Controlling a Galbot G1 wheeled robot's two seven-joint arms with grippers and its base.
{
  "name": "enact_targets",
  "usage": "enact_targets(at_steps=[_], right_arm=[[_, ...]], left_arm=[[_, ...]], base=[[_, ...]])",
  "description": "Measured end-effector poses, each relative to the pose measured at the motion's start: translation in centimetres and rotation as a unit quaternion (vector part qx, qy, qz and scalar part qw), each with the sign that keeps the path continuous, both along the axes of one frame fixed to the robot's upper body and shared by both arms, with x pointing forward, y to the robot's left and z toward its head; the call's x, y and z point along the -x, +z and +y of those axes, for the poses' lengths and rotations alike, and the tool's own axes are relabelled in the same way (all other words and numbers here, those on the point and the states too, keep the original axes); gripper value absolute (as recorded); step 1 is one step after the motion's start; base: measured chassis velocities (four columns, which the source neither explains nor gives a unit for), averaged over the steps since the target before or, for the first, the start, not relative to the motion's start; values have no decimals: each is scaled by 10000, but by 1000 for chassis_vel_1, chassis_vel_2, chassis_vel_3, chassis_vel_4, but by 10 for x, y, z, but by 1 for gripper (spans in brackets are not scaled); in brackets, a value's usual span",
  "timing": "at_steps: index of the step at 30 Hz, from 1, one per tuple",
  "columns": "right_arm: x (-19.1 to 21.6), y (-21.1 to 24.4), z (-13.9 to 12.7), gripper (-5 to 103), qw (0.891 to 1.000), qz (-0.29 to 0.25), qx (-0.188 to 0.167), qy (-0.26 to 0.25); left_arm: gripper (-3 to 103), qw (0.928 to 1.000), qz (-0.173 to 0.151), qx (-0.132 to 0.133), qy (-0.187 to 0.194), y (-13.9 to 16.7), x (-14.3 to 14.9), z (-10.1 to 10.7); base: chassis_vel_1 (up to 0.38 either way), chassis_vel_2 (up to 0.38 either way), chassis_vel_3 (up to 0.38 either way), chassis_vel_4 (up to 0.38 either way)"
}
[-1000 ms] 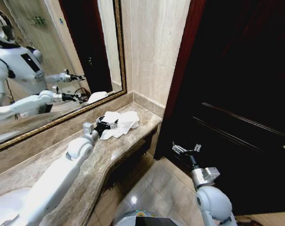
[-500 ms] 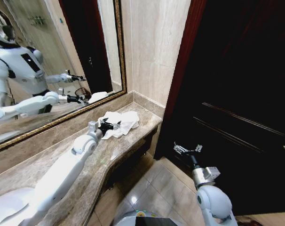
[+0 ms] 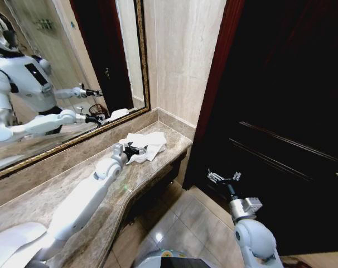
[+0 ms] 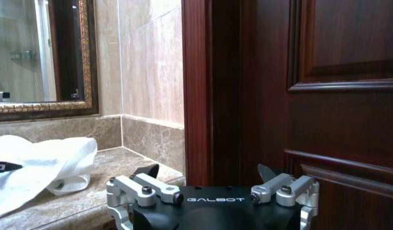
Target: Discard the used towel into the hamper.
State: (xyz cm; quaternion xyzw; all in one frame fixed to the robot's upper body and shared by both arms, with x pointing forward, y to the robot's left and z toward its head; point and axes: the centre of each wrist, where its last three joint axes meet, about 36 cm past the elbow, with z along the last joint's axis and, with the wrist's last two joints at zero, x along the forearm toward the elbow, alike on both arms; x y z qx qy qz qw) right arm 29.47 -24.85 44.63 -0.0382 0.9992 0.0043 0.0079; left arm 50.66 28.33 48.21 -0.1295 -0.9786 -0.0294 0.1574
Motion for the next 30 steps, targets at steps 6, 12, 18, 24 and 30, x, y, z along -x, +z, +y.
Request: enact_targets(at_steps=[6, 12, 18, 24, 30], right_arm=[[0, -3, 0, 100, 10000, 24, -9, 8], [-1, -3, 2, 100, 10000, 4, -28, 31], [-2, -3, 3, 100, 10000, 5, -30, 36], [-2, -5, 3, 100, 10000, 20, -29, 32], [-2, -7, 2, 100, 10000, 23, -22, 22]], left_arm=[[100, 10000, 33, -63, 68, -6, -3, -2], [89, 9999, 37, -62, 109, -7, -3, -1], [68, 9999, 5, -30, 119, -6, -3, 1], [46, 9999, 15, -15, 116, -8, -3, 1], [19, 9999, 18, -2, 100, -8, -3, 1]], base=[[0, 0, 0, 0], [0, 0, 0, 0], [0, 0, 0, 0], [0, 0, 0, 0], [0, 0, 0, 0]])
